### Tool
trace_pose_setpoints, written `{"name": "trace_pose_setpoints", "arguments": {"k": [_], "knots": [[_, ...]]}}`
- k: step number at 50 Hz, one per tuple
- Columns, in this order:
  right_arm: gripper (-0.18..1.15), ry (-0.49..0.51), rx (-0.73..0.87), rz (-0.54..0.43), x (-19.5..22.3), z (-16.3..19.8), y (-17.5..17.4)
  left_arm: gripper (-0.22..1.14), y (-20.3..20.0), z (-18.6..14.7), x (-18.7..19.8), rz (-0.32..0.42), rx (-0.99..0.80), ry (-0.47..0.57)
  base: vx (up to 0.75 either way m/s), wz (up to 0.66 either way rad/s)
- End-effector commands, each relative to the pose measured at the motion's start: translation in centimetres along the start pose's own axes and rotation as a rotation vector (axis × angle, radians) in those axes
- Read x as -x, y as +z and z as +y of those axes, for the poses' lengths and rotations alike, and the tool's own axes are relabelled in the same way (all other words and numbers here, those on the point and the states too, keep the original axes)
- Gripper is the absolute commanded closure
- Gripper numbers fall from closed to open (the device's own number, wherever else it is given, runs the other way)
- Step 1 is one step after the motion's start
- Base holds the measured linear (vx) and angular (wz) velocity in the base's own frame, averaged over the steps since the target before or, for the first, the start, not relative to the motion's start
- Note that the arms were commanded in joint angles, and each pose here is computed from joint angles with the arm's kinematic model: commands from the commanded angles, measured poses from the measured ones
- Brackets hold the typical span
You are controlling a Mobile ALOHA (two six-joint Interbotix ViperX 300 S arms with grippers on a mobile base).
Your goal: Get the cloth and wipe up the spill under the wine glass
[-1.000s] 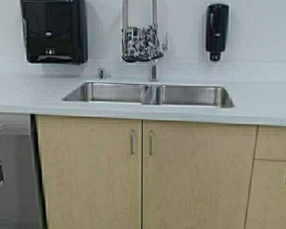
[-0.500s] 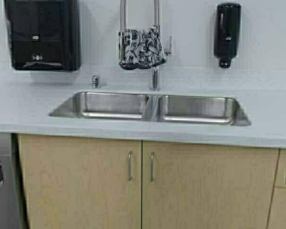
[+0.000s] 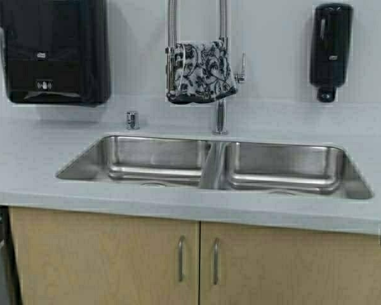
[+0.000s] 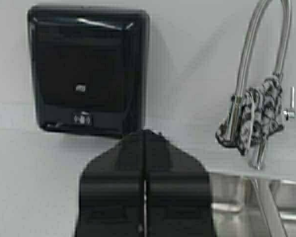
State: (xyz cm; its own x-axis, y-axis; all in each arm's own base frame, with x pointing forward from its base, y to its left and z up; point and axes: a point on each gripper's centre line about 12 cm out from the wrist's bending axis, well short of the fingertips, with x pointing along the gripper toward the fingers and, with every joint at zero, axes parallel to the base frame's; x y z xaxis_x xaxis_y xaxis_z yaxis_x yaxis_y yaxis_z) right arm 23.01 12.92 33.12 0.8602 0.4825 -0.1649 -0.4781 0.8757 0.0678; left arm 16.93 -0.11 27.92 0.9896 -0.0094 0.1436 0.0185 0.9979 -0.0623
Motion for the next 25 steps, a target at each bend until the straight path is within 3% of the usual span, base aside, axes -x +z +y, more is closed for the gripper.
{"name": "trace_pose_setpoints", "arguments": {"k": [1,10,25], "knots": [[0.91,0.001,0.034,0.031,-2.7,0.1,-0.1,0.90,0.5,-0.1,0.3,-0.020,0.000,-0.003,0.29,-0.01],[0.91,0.015,0.113,0.059,-6.8,0.1,-2.1,0.90,0.5,0.0,0.5,-0.021,0.001,-0.002,0.25,-0.02],[0.90,0.050,0.114,-0.027,-13.1,0.3,-5.0,0.90,0.7,-0.1,0.6,-0.031,0.004,-0.002,0.19,0.02]]}}
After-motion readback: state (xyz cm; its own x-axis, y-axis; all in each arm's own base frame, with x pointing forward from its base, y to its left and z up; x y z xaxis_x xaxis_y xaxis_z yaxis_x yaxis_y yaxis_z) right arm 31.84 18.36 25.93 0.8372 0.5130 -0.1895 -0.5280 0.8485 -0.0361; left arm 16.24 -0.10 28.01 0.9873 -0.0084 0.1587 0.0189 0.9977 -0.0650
